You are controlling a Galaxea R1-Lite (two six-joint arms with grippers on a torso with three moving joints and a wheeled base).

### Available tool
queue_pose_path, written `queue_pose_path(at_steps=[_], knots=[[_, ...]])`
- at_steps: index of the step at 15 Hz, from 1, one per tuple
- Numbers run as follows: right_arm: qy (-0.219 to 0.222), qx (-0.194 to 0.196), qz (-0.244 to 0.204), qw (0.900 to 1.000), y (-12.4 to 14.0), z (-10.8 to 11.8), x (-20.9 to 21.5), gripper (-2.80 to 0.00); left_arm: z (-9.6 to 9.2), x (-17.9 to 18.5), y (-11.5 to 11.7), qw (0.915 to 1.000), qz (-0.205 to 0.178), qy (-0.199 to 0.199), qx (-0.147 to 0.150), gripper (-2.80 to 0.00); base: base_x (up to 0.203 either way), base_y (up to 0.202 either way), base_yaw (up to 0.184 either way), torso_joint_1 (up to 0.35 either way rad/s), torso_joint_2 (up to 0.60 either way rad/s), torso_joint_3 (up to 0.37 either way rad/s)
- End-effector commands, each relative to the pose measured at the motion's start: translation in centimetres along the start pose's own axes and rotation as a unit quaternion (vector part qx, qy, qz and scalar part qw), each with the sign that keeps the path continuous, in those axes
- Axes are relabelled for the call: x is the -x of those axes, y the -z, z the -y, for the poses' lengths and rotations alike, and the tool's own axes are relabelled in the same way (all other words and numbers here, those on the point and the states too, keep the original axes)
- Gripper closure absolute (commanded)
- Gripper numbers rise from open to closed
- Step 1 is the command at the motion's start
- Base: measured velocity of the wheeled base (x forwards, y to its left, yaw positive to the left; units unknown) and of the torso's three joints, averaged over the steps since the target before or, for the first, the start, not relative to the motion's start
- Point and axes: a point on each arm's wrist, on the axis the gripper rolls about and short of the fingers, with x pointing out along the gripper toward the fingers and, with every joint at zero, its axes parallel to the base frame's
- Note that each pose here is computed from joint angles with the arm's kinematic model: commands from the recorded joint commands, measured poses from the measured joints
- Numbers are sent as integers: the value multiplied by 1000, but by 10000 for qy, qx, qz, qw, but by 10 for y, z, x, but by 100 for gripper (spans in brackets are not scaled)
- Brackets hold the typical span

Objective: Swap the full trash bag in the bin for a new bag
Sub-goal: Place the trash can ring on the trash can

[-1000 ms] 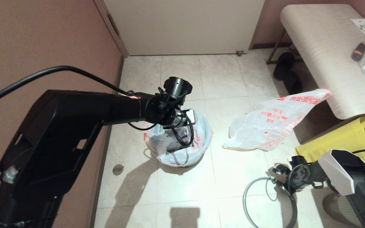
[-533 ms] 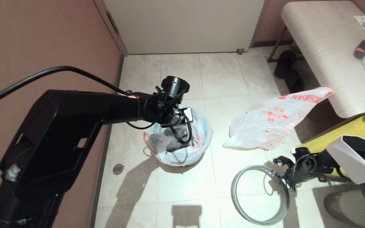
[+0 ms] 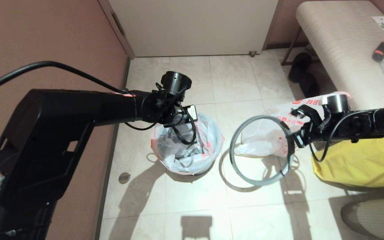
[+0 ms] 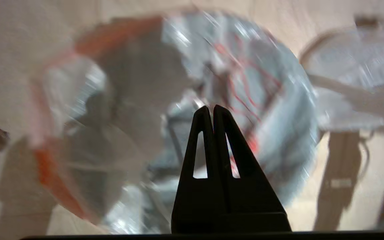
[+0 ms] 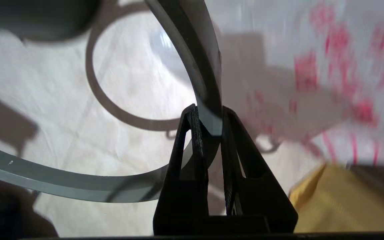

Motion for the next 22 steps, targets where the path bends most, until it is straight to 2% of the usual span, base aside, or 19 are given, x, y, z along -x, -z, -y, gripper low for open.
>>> queue_pose_path(at_steps=[1, 3, 6, 8, 9, 11, 15, 17, 19, 22], knots=[[26, 170, 827, 9964, -56, -22, 19, 0, -8, -1, -10, 9995, 246, -158, 90, 0, 0, 0, 0, 0, 0, 0], [-39, -433, 1570, 9866, -104, -73, 2, 0, -10, -1, -14, 9979, 484, -428, -7, 0, 0, 0, 0, 0, 0, 0], [269, -414, 1938, 9798, -133, -128, -2, 0, -13, 3, -20, 9969, 632, -477, 28, 0, 0, 0, 0, 0, 0, 0], [466, -382, 1848, 9809, -135, -153, -15, 0, -17, 6, -25, 9963, 692, -512, 68, 0, 0, 0, 0, 0, 0, 0], [451, -356, 1811, 9818, -133, -159, -17, 0, -22, 6, -28, 9953, 748, -601, 98, 0, 0, 0, 0, 0, 0, 0], [351, -331, 1770, 9830, -133, -170, -21, 0, -30, 12, -43, 9901, 1166, -745, 226, 0, 0, 0, 0, 0, 0, 0], [257, -259, 1625, 9860, -126, -181, -28, 0, -47, 30, -77, 9673, 2214, -1112, 550, 0, 0, 0, 0, 0, 0, 0], [198, -199, 1558, 9874, -123, -188, -33, 0, -57, 40, -90, 9588, 2492, -1194, 651, 0, 0, 0, 0, 0, 0, 0], [109, -149, 1519, 9882, -122, -198, -36, 0, -61, 47, -96, 9551, 2613, -1197, 714, 0, 0, 0, 0, 0, 0, 0], [204, -158, 1453, 9891, -118, -204, -46, 0, -61, 46, -93, 9576, 2537, -1190, 669, 0, 0, 0, 0, 0, 0, 0]])
